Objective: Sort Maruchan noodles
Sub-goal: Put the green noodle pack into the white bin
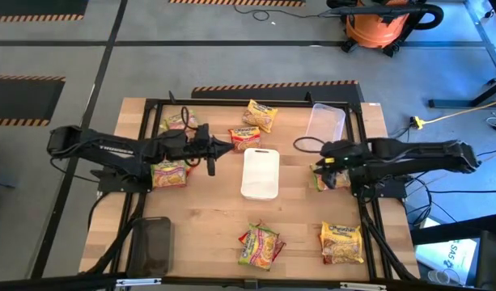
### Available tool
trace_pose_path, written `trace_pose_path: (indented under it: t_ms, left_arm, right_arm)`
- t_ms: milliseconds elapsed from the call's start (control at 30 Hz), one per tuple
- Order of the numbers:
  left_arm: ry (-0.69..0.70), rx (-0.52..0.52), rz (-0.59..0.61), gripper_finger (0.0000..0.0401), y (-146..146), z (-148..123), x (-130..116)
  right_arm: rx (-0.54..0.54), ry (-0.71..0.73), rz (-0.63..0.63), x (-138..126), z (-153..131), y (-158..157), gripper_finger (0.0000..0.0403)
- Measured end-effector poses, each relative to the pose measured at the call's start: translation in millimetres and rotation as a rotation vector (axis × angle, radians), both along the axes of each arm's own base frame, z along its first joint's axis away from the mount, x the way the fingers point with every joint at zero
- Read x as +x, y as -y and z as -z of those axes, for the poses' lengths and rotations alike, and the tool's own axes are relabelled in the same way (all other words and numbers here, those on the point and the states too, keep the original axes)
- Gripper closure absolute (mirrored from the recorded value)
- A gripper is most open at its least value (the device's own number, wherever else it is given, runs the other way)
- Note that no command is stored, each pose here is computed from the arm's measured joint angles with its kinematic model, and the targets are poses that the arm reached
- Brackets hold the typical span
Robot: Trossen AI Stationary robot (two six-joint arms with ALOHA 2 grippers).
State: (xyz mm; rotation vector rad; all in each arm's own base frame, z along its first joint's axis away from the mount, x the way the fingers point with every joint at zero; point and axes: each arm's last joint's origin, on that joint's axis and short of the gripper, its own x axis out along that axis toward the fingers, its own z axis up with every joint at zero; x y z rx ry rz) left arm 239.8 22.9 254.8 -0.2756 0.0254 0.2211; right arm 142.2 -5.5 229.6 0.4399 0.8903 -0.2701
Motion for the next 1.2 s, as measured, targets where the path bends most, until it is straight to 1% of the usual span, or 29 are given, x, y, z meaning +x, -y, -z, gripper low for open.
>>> trace_pose_path:
  t_ms: [133,233,300,367,433,500,567,667,767,900,1033,1133,1200]
  left_arm:
    - [-0.007,-0.001,0.0,0.0399,0,1,1]
    - [-0.007,-0.001,0.007,0.0399,0,1,1]
    - [-0.007,-0.003,0.032,0.0399,1,1,1]
    - [-0.007,-0.005,0.059,0.0399,2,1,1]
    - [-0.007,-0.006,0.078,0.0399,2,1,1]
    - [-0.007,-0.007,0.081,0.0399,3,1,1]
    - [-0.007,-0.006,0.079,0.0399,4,1,1]
    - [-0.007,-0.006,0.078,0.0399,4,1,1]
    - [-0.007,-0.006,0.074,0.0399,4,1,1]
    - [-0.007,-0.004,0.048,0.0399,3,1,1]
    - [-0.007,-0.005,0.048,0.0399,3,1,1]
    - [-0.007,-0.004,0.048,0.0399,3,1,1]
    - [-0.007,-0.004,0.048,0.0399,3,1,1]
  right_arm:
    - [-0.016,-0.134,0.049,15,17,2,0.0138]
    - [-0.055,-0.229,0.089,24,30,4,0.0082]
    - [-0.061,-0.288,0.123,30,40,4,0.0056]
    - [-0.062,-0.338,0.128,35,48,5,0.004]
    - [-0.061,-0.387,0.132,39,56,5,0.0031]
    - [-0.057,-0.434,0.14,41,63,5,0.0031]
    - [-0.056,-0.472,0.137,43,69,5,0.004]
    - [-0.05,-0.502,0.13,43,73,5,0.0073]
    - [-0.044,-0.511,0.124,43,73,4,0.0123]
    - [-0.048,-0.521,0.113,42,73,4,0.0203]
    - [-0.062,-0.517,0.109,42,72,5,0.0279]
    - [-0.076,-0.516,0.089,43,72,5,0.0324]
    - [-0.079,-0.513,0.088,43,72,5,0.0345]
